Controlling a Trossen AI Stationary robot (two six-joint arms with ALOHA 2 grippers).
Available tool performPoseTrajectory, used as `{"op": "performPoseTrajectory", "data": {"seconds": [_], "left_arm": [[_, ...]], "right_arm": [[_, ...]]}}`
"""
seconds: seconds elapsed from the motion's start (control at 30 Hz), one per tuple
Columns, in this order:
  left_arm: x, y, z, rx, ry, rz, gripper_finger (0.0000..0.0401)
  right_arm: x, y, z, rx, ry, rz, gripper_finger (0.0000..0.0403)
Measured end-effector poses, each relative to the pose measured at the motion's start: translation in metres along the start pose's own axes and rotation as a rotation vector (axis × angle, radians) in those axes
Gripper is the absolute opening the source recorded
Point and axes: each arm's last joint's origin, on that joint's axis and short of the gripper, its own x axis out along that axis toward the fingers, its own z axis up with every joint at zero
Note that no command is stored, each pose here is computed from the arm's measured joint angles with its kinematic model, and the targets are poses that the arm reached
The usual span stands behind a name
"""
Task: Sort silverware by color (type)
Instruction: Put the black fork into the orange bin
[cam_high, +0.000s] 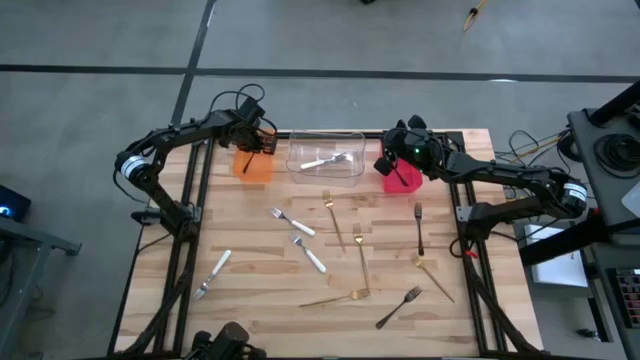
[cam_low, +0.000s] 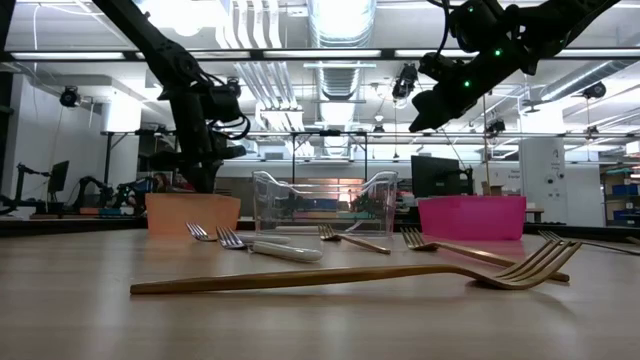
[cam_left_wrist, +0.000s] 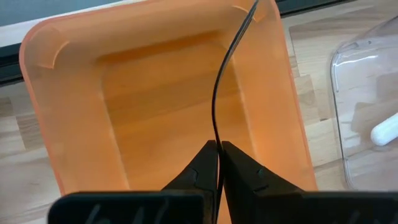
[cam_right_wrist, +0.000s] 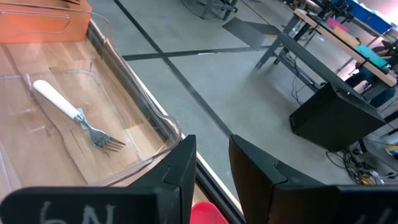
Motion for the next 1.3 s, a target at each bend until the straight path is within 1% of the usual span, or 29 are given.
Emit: {"op": "performPoseTrajectory", "data": {"seconds": [0.4, 0.57, 0.73, 1.3], "left_arm": [[0.000, 0.001, 0.001, 0.009, 0.000, -0.008, 0.0001], [0.000, 0.005, 0.003, 0.014, -0.002, -0.003, 0.0001], [-0.001, 0.009, 0.009, 0.009, -0.035, -0.004, 0.0001], [0.002, 0.011, 0.004, -0.003, -0.018, 0.004, 0.0001]], "right_arm": [[0.000, 0.000, 0.000, 0.000, 0.000, 0.000, 0.0089], [0.000, 0.000, 0.000, 0.000, 0.000, 0.000, 0.0089], [0.000, 0.000, 0.000, 0.000, 0.000, 0.000, 0.0089], [0.000, 0.000, 0.000, 0.000, 0.000, 0.000, 0.0089]]}}
